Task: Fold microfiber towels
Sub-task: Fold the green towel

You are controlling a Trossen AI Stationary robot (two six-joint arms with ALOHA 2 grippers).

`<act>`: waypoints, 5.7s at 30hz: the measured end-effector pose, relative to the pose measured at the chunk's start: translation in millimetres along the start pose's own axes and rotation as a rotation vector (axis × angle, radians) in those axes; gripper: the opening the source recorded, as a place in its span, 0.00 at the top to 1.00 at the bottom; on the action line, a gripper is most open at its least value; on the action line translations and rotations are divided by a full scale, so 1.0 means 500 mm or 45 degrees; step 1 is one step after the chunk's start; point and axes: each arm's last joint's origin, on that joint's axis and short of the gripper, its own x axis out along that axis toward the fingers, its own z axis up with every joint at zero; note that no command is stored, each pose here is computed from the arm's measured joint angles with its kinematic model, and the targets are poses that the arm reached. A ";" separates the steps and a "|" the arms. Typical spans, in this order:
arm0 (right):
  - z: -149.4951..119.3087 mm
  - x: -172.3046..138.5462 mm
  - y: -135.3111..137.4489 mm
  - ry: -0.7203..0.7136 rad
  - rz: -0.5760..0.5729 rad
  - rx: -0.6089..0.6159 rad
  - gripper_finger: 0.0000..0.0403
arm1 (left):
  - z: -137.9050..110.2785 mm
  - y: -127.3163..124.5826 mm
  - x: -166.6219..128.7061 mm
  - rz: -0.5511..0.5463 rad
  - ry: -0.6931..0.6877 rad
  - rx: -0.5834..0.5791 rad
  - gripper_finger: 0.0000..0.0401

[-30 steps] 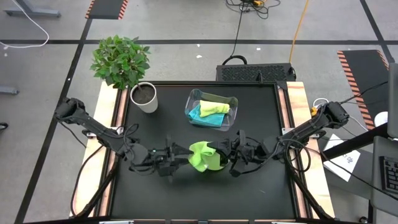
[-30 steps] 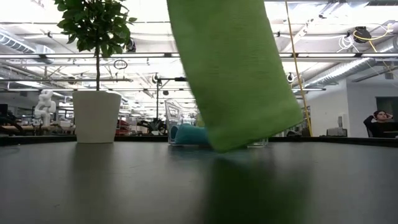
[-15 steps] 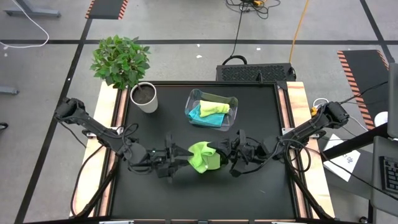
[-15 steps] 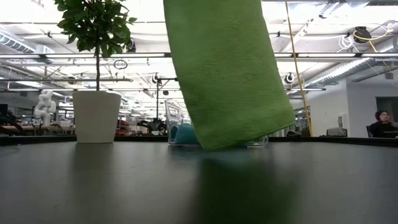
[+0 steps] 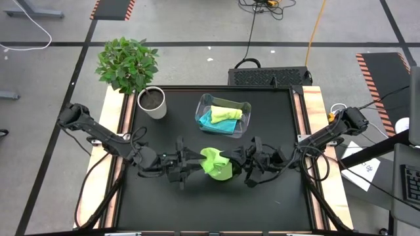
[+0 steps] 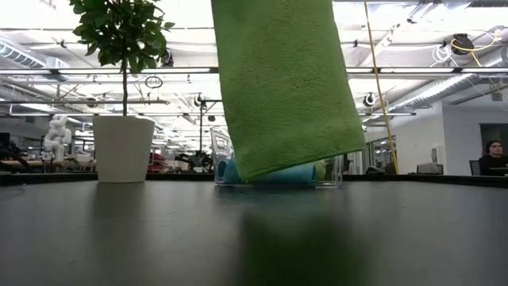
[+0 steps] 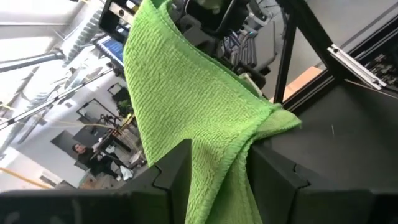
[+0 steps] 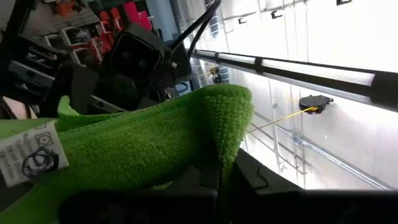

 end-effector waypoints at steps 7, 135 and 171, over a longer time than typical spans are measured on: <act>-0.010 0.005 -0.001 0.018 -0.006 0.003 1.00 | 0.001 0.002 0.002 -0.040 -0.048 0.017 0.63; 0.067 0.037 -0.089 -0.011 -0.052 0.305 1.00 | 0.161 -0.032 0.104 0.710 0.449 0.445 0.26; 0.065 0.034 -0.082 0.082 -0.022 0.172 1.00 | 0.195 -0.049 0.068 0.621 0.388 0.402 0.92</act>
